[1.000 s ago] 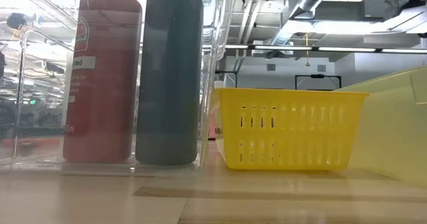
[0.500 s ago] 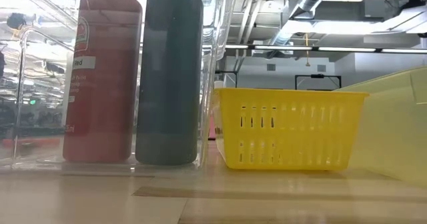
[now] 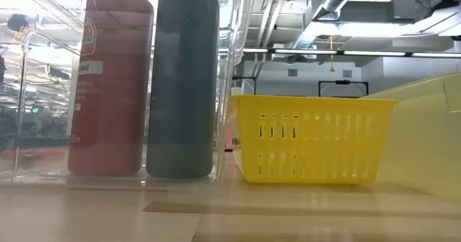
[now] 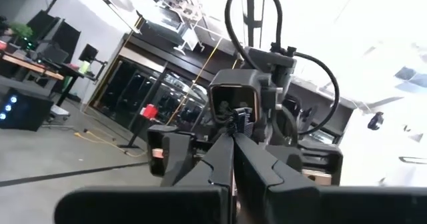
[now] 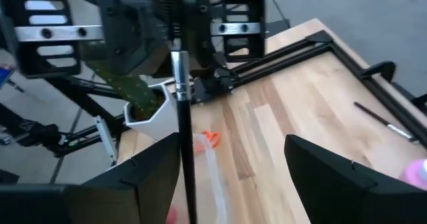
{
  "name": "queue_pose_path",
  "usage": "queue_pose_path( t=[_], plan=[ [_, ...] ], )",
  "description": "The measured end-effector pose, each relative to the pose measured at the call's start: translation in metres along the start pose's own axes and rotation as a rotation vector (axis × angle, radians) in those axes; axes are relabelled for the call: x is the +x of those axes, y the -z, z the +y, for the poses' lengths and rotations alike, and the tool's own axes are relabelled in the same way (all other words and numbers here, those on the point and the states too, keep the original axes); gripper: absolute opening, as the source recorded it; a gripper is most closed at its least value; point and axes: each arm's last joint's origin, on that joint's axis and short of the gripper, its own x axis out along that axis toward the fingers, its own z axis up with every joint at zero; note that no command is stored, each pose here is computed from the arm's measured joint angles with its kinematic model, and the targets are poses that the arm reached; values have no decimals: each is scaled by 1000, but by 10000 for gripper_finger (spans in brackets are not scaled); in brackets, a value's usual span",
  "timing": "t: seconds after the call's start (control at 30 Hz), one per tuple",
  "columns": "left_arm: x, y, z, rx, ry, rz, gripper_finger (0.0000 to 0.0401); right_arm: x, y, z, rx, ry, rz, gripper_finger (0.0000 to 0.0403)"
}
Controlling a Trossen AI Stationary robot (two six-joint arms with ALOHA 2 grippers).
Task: Pick & Place Paint Supplies
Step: Put the black paint brush into the right yellow bin
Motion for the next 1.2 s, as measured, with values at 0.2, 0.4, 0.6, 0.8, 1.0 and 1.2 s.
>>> queue_pose_path(
  t=[0.2,0.4,0.6,0.8,1.0,1.2],
  plan=[
    [0,0,0,-7,-2,-3,0,0,-4,2,9,-27,-36,260],
    [0,-2,-1,-14,3,-17,0,0,-5,3,28,-74,-39,243],
    [0,-2,-1,-15,5,-23,0,-1,-5,4,28,-114,-29,152],
    [0,-2,-1,-16,5,-24,0,-1,-5,5,16,-133,-23,17],
    [0,-2,-1,-16,5,-24,0,-1,-5,5,19,-136,-22,9],
    [0,-3,-1,-16,5,-24,0,-1,-5,5,25,-138,-26,9]
  ],
)
